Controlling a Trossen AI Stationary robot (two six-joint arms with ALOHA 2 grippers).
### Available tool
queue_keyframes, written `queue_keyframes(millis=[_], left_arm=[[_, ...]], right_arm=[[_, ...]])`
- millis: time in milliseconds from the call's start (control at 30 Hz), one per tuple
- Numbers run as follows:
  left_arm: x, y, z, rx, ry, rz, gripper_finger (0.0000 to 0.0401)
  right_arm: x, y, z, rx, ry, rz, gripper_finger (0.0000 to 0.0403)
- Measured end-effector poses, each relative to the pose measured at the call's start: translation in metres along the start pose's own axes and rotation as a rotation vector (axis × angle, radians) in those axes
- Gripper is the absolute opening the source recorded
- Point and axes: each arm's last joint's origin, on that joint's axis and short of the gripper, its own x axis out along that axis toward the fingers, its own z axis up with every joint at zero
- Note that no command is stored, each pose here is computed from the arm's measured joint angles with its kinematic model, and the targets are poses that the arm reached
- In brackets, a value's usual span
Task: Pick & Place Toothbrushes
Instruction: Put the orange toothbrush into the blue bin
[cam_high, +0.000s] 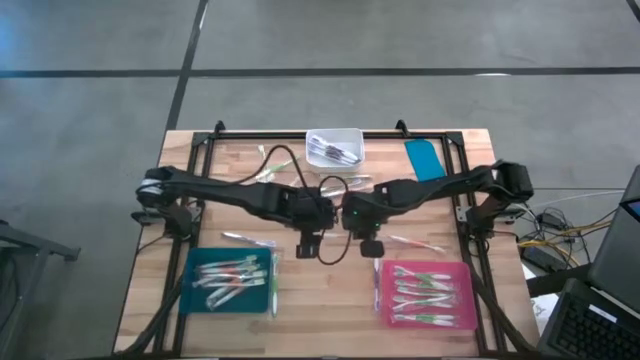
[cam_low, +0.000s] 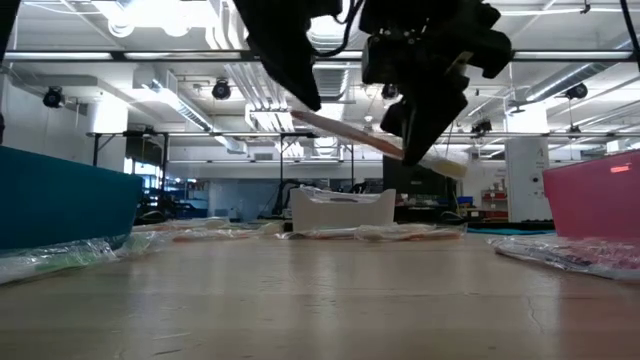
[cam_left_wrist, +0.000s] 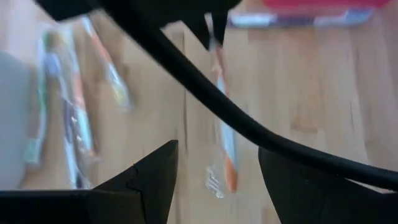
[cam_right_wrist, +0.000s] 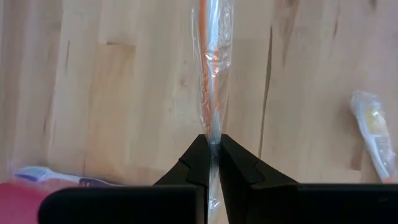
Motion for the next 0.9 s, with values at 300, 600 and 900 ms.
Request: queue_keyframes(millis=[300,600,900], left_arm=[[0.013,-0.001,-0.007,-0.049,0.095,-0.011,0.0229],[0.025,-0.002,-0.007,-0.061,0.113,-0.004,0.0221],[0.030,-0.002,-0.008,-0.055,0.125,0.021,0.0157]], right_arm=[[0.001,-0.001,0.007,-0.015,0.034,-0.072,0.0013],[-0.003,-0.001,0.013,-0.018,0.005,-0.073,0.0013],[-0.002,-0.001,0.012,-0.019,0.005,-0.072,0.0013]])
